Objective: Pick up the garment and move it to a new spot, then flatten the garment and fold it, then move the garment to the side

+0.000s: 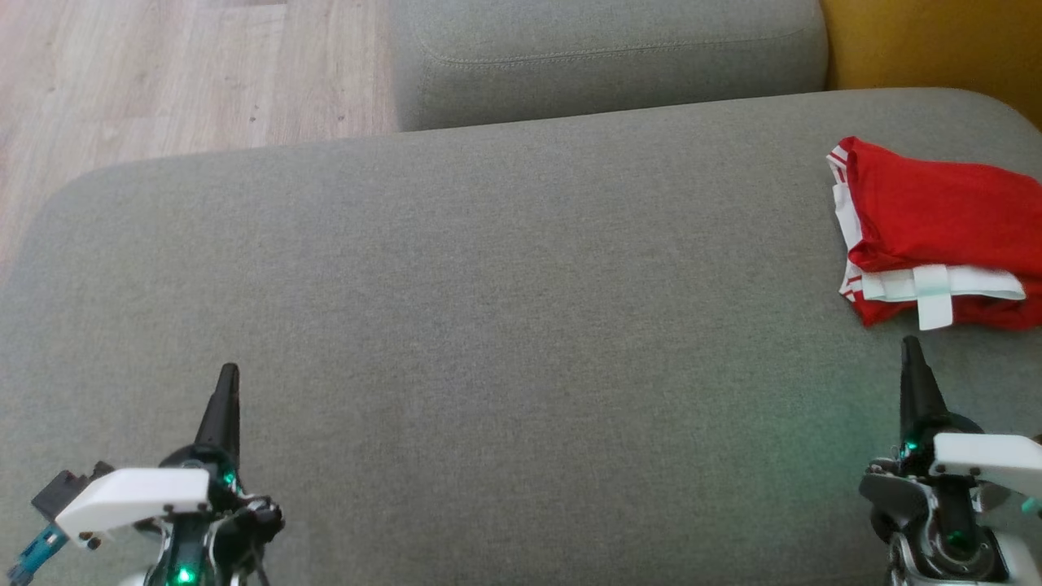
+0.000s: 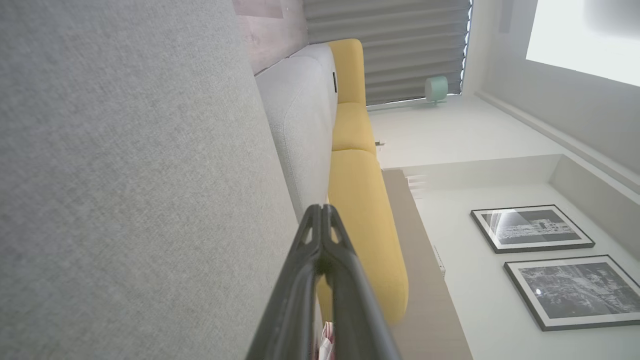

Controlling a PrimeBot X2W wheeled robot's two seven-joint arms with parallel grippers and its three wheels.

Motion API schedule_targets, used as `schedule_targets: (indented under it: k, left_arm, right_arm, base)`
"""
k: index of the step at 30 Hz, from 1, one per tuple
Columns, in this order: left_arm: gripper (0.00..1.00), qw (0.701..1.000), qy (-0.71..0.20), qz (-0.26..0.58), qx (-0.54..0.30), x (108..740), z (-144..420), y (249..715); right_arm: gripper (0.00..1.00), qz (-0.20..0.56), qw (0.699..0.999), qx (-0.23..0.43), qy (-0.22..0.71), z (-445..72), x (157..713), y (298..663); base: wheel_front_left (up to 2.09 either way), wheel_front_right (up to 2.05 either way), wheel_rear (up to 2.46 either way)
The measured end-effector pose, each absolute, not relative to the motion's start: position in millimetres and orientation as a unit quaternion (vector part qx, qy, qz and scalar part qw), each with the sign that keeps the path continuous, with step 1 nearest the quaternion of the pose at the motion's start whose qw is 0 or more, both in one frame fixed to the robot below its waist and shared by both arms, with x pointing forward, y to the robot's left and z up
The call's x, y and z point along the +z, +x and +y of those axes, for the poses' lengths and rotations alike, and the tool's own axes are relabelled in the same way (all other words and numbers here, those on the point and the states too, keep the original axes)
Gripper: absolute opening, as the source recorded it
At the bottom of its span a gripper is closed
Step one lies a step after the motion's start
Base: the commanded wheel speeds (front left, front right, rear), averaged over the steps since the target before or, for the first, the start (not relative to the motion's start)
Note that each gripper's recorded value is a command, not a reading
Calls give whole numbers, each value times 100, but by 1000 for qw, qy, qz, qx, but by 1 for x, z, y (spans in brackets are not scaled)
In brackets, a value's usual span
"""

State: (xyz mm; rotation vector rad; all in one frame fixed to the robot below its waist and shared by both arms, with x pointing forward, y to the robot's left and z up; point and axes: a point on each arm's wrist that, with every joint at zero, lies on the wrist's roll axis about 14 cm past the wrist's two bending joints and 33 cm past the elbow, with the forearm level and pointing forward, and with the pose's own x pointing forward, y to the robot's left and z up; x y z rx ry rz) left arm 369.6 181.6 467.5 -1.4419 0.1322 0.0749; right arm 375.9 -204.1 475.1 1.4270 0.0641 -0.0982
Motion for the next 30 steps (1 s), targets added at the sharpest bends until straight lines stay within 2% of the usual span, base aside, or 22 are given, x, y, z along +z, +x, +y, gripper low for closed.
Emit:
schedule_targets:
  k: [14, 30]
  left_arm:
    - [0, 704, -708, 43, 26, 476, 188, 373]
    - [0, 703, -709, 43, 27, 475, 188, 373]
  right_arm:
    - [0, 19, 706, -39, 707, -207, 480, 376]
    - [0, 17, 705, -38, 708, -207, 481, 377]
  base:
    - [0, 0, 0]
    - [0, 0, 0]
